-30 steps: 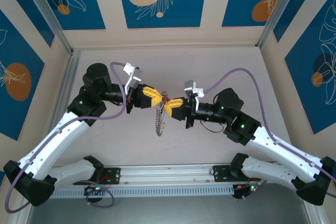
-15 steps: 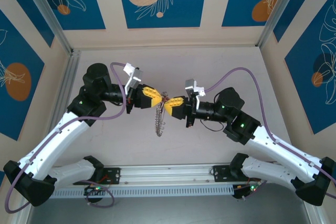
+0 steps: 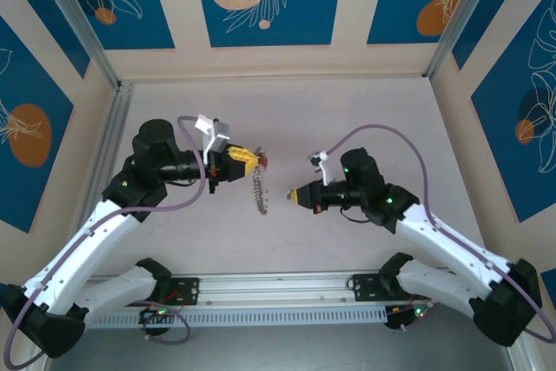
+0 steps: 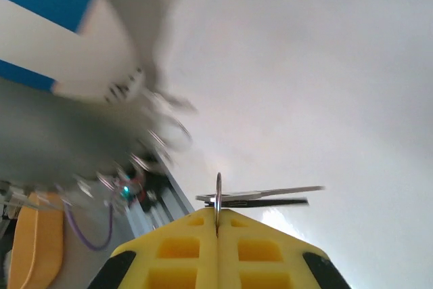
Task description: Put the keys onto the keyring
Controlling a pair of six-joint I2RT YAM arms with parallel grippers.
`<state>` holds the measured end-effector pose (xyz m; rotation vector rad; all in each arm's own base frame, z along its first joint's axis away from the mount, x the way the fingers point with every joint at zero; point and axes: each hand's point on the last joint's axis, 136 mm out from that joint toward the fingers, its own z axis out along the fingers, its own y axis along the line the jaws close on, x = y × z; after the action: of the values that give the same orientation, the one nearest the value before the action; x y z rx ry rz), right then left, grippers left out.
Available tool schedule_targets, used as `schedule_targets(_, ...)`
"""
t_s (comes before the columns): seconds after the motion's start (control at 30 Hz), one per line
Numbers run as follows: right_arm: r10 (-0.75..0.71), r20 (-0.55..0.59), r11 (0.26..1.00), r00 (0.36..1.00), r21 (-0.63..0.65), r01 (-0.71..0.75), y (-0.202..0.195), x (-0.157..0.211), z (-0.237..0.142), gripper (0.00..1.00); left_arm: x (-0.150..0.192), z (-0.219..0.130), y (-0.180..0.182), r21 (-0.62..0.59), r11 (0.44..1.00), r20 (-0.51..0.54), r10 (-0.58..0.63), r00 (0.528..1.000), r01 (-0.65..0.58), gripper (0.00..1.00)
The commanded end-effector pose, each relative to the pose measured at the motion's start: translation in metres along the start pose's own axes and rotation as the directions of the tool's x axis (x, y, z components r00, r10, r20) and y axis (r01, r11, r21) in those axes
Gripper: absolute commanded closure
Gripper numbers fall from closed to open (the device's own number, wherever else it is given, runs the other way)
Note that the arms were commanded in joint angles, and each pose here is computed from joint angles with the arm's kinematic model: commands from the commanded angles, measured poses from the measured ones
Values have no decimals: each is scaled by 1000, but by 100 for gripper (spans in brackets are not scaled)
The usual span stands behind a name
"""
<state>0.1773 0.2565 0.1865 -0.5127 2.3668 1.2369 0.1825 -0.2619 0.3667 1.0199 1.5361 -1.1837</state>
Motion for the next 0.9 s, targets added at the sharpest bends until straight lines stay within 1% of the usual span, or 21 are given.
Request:
schedule_targets(0.0, 171, -211, 979, 962, 142, -143, -34, 55, 6, 100, 7, -8, 15, -91, 996, 31, 6, 999, -3, 100)
schedule_targets(0.07, 198, -241, 966, 950, 210, -148, -49, 67, 11, 100, 22, -14, 24, -152, 988, 16, -19, 1000, 21, 100)
schedule_targets(0.13, 227, -294, 954, 928, 260, -151, -62, 81, 18, 100, 36, -20, 31, -197, 980, 12, -40, 999, 42, 100)
schedule_targets(0.23, 236, -387, 930, 891, 355, -93, -75, 101, 29, 100, 48, -25, 36, -220, 973, 19, -72, 997, 74, 100)
schedule_targets(0.33, 245, -450, 911, 859, 409, -45, -82, 114, 41, 100, 61, -31, 43, -254, 962, 27, -100, 995, 103, 100)
schedule_targets(0.5, 257, -504, 885, 825, 465, 9, -94, 123, 58, 100, 74, -38, 49, -293, 947, 46, -120, 992, 129, 100)
schedule_targets(0.6, 246, -521, 877, 817, 479, 41, -95, 121, 65, 100, 75, -41, 49, -296, 946, 56, -120, 991, 132, 100)
schedule_targets(0.7, 258, -519, 874, 815, 484, 31, -96, 123, 69, 100, 75, -40, 50, -295, 946, 57, -121, 991, 132, 100)
schedule_targets(0.87, 268, -507, 869, 819, 494, 21, -95, 123, 65, 85, 71, -39, 51, -271, 953, 76, -119, 990, 136, 100)
